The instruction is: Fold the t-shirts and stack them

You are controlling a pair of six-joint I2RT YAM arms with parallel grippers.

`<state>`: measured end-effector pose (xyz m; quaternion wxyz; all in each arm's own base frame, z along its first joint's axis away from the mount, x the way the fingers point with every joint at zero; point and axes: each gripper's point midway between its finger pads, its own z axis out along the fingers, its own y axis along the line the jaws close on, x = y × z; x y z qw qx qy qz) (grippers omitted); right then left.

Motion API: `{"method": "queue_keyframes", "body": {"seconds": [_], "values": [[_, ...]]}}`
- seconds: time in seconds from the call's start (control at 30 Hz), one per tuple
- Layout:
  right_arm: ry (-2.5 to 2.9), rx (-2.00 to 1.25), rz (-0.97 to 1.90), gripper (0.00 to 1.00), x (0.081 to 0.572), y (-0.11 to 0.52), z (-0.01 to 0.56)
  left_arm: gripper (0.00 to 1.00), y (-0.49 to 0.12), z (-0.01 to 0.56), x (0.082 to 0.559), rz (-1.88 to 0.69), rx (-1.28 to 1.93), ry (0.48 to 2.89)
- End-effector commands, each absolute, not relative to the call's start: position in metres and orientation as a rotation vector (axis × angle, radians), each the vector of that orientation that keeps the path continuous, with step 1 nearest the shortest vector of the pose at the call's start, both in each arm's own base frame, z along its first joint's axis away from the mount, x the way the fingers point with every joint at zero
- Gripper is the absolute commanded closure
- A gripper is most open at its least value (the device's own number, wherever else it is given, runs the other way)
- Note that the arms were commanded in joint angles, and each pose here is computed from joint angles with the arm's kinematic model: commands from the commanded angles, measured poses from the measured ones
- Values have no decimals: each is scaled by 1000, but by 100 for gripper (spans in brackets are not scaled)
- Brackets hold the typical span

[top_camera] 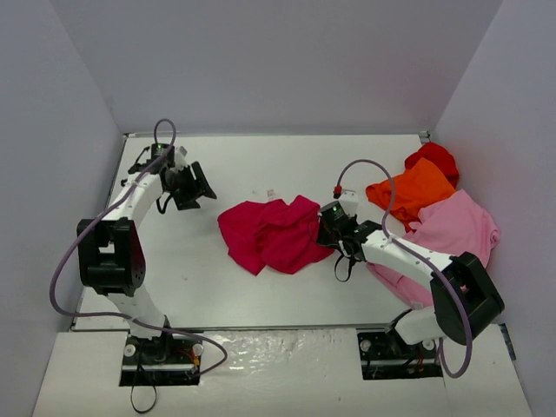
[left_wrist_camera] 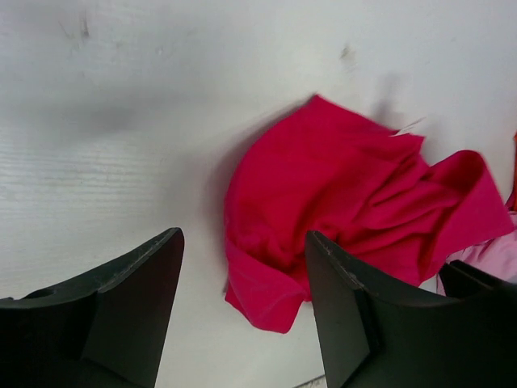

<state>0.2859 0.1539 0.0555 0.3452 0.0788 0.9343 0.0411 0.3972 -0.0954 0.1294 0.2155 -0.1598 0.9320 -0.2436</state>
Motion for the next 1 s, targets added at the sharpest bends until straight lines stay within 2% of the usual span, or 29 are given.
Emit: {"method": "queue_keyframes", "body": {"seconds": [0.0, 0.43, 0.73, 0.77, 0.83, 0.97], "values": [[2361, 238, 301, 55, 317, 170, 63, 42, -106, 150, 394, -762, -394, 2566], [2449, 242, 338, 56, 325, 164, 26, 42, -108, 141, 395, -779, -393, 2594], [2482, 252, 429, 62, 313, 171, 28, 42, -107, 133, 394, -773, -410, 2624], [2479, 249, 427, 66, 312, 171, 32, 42, -107, 133, 394, -772, -410, 2624], [2458, 242, 434, 81, 312, 170, 44, 42, -107, 133, 394, -767, -409, 2623], [2437, 231, 448, 97, 310, 169, 58, 42, -107, 131, 394, -772, -412, 2629]]}}
